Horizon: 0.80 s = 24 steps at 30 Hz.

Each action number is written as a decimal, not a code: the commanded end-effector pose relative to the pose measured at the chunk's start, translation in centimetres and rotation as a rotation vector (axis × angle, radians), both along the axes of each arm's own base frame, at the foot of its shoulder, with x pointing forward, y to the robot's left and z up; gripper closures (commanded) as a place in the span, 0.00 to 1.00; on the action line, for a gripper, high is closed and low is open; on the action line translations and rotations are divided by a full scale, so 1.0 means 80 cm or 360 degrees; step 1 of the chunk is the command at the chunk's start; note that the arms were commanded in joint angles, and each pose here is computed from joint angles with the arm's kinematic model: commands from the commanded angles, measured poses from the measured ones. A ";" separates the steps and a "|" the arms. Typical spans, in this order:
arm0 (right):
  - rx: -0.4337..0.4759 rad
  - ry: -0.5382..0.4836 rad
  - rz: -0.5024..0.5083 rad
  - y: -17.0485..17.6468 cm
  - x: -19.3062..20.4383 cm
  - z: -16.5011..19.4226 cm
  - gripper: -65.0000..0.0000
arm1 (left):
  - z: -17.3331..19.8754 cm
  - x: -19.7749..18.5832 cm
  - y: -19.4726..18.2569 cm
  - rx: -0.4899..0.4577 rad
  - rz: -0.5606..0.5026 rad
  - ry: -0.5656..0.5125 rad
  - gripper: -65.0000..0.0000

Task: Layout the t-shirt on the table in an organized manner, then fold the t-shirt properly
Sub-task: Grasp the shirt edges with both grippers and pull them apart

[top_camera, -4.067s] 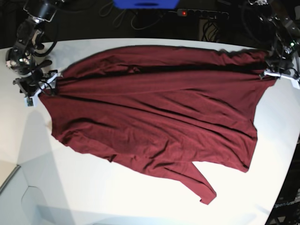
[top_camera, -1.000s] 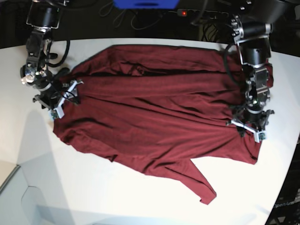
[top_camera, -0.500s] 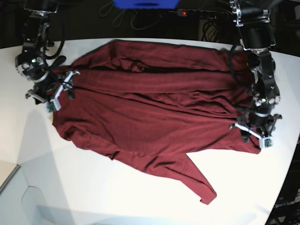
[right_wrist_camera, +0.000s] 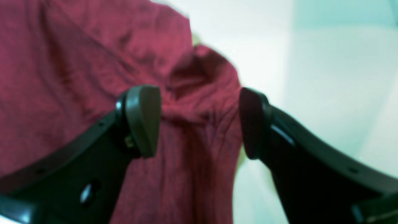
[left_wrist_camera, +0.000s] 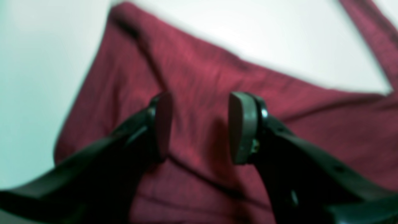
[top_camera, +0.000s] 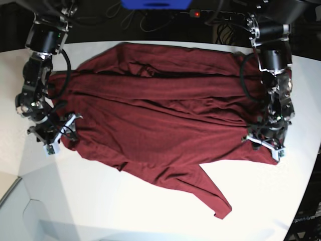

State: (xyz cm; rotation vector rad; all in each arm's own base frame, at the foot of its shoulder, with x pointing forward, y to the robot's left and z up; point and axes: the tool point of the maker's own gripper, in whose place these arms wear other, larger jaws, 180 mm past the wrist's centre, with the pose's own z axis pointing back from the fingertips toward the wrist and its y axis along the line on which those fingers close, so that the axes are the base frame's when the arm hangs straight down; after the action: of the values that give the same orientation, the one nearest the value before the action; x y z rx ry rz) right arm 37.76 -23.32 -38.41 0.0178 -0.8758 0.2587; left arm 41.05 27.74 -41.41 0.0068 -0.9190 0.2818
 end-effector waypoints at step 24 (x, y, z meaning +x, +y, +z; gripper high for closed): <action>-0.0144 0.0073 0.0062 -0.010 -0.102 -0.017 0.39 | 0.017 -0.049 0.056 0.0212 -0.0006 -0.0023 0.56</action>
State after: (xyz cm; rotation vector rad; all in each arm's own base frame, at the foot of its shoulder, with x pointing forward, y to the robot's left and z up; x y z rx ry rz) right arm 28.33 -23.81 -41.51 -0.0333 -0.7546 0.3248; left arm 35.71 31.35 -42.24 0.1043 -0.8881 0.2241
